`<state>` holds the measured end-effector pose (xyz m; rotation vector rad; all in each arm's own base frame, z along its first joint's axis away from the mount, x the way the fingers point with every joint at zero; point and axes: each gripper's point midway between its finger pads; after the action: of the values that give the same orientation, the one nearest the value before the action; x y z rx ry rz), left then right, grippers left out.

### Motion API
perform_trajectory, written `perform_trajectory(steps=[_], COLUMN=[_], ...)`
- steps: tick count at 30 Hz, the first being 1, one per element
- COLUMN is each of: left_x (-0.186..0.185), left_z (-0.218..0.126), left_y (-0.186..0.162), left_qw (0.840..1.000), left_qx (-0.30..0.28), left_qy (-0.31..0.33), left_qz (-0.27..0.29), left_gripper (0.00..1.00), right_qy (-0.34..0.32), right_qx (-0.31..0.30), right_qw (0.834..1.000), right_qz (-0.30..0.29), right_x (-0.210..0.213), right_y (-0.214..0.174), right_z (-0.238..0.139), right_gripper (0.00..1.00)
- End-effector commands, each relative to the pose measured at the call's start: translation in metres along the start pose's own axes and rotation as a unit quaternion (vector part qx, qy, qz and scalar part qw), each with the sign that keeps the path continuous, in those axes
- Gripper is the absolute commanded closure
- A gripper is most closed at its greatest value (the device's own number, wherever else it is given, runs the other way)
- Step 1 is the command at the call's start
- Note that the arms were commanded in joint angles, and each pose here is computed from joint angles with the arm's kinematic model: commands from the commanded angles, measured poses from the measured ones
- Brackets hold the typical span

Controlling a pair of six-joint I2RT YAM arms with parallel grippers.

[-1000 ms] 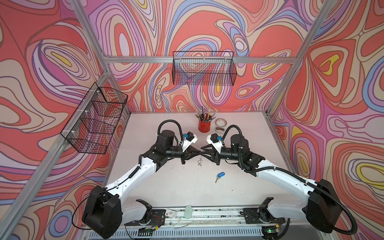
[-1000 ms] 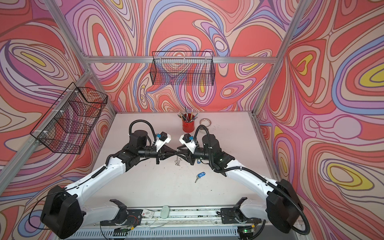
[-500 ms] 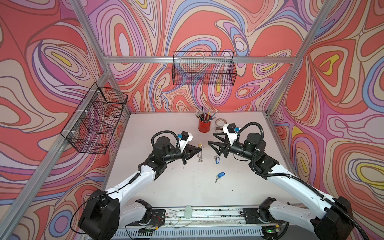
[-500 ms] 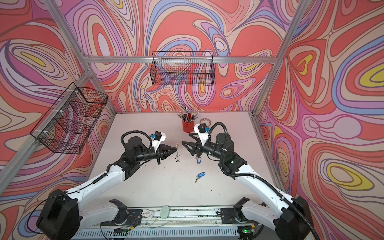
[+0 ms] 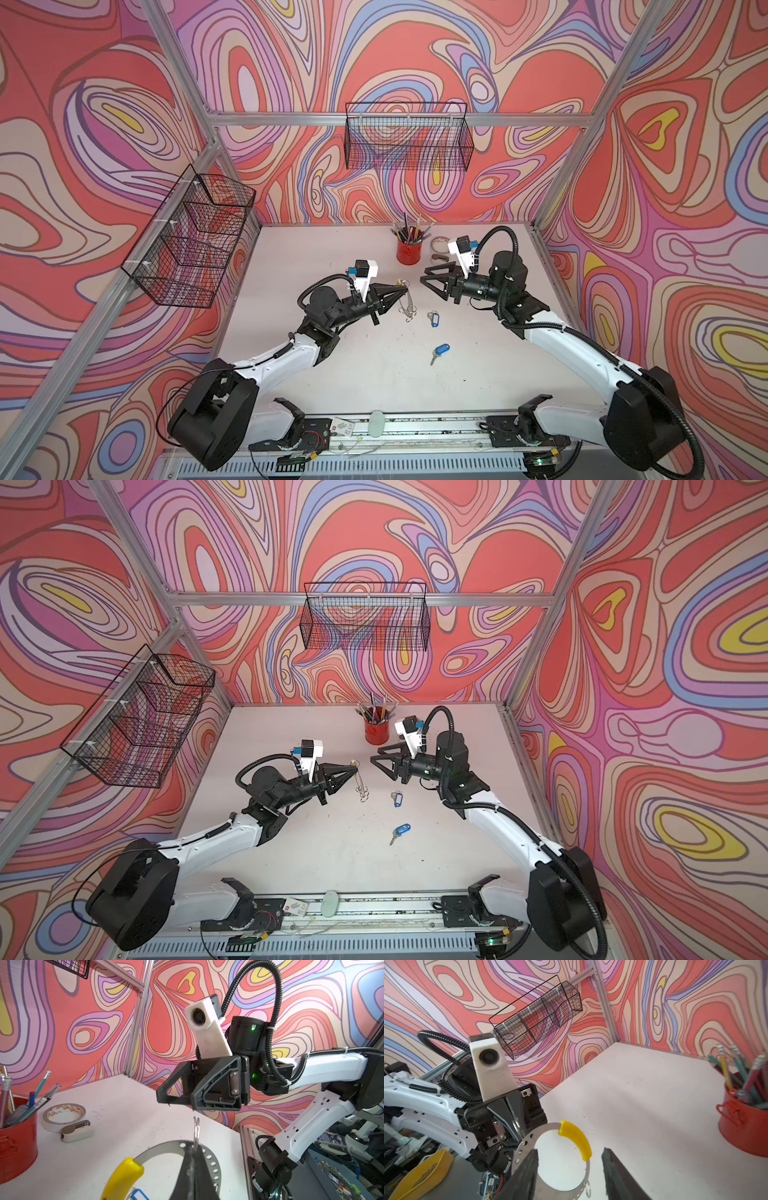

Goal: Put the keys on the keyring

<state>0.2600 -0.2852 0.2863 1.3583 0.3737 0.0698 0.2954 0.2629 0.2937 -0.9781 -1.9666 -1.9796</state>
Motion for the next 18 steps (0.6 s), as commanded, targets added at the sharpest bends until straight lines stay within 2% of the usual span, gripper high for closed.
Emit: perform_trajectory(steps=[1, 5, 18], left_x=[-0.009, -0.011, -0.013], left_z=[0.0, 0.007, 0.02], left_y=[0.026, 0.023, 0.02], left_qw=[0.997, 0.997, 0.997], left_qx=[-0.067, -0.062, -0.055], left_qy=[-0.023, -0.034, -0.049], left_qz=[0.009, 0.01, 0.0], left_gripper=[1.0, 1.0, 1.0], right_qy=[0.068, 0.094, 0.119], right_qx=[0.005, 0.008, 0.029], right_qw=[0.998, 0.996, 0.993], right_qz=[-0.018, -0.012, -0.001], right_x=[0.031, 0.037, 0.034], right_y=[0.011, 0.011, 0.005], right_z=[-0.002, -0.001, 0.006], right_gripper=[0.47, 0.49, 0.7])
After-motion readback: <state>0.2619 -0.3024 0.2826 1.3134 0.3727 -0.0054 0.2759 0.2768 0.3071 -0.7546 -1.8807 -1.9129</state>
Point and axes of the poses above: each gripper's point midway between its finger pads, its own z axis out along the fingers, its own x axis along the line the jaws close on, y = z × x, and after that the axes turned 8 degrees about z, right-handed
